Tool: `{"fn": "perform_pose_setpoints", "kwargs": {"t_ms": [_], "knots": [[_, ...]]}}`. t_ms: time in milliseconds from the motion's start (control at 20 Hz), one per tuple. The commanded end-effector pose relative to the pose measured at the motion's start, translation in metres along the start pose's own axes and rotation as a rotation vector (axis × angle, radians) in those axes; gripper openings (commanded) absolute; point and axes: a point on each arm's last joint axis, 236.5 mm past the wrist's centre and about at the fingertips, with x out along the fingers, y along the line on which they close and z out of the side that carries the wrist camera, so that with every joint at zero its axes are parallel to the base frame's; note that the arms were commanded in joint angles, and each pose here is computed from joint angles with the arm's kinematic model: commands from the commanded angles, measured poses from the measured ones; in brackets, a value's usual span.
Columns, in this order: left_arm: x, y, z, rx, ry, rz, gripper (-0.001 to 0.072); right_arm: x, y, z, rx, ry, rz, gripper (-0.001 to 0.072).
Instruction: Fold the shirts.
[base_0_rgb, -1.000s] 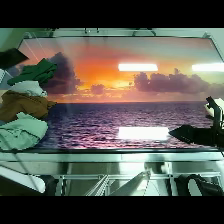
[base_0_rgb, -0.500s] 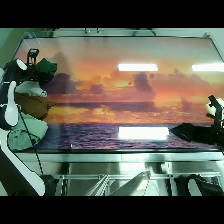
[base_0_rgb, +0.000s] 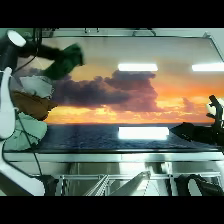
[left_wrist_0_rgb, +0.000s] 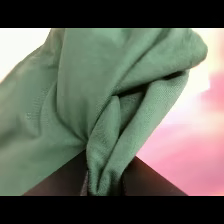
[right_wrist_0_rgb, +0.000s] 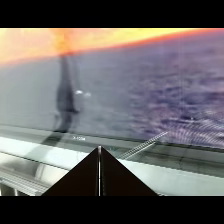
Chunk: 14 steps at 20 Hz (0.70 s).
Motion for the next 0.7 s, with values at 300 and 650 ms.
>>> {"fn": "perform_pose_setpoints", "kwargs": {"t_ms": [300,650], "knots": [[-0.050,-0.249,-0.050,0.017,0.149,-0.518,0.0253,0.000,0.000,0.001,-0.001,-0.004,-0.001,0.0018],[-0.042,-0.239,-0.120,-0.093,0.355,-0.569,0.0350,0.001,0.006,0.001,0.008,0.001,0.026,0.0030]]}}
